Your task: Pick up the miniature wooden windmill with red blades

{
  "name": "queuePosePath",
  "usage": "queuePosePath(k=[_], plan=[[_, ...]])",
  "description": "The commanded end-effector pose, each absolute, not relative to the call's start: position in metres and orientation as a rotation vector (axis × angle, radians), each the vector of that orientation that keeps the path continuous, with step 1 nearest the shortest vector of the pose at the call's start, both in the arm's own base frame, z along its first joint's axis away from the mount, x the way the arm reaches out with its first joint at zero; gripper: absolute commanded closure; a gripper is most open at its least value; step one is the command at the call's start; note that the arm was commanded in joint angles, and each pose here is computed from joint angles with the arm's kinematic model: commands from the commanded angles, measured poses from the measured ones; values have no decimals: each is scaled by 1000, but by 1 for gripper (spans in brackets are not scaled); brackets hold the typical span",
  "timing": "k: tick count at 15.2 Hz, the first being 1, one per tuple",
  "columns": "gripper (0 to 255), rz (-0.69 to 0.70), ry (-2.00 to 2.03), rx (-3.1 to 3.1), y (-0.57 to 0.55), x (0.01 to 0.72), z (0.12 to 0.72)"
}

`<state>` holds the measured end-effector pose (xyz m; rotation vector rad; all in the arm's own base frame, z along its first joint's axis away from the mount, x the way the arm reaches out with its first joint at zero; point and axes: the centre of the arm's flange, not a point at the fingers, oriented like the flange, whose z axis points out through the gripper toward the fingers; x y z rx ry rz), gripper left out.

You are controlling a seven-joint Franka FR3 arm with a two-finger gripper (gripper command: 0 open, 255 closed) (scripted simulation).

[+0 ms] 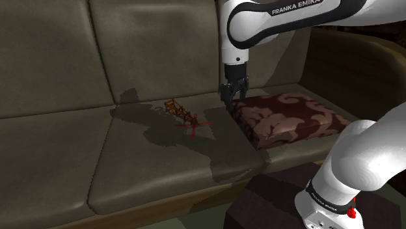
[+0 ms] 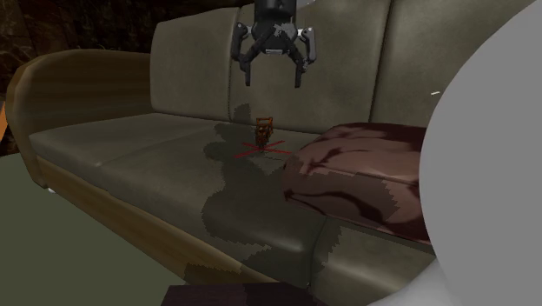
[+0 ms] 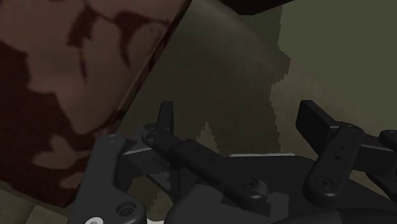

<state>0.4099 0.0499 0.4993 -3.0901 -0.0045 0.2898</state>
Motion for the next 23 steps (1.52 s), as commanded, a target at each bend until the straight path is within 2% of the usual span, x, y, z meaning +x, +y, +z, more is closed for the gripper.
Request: queuePosePath(k=[1, 23], plan=[[0, 282, 5, -3092, 51, 436, 489], [0, 208, 113, -3110, 75, 696, 380]])
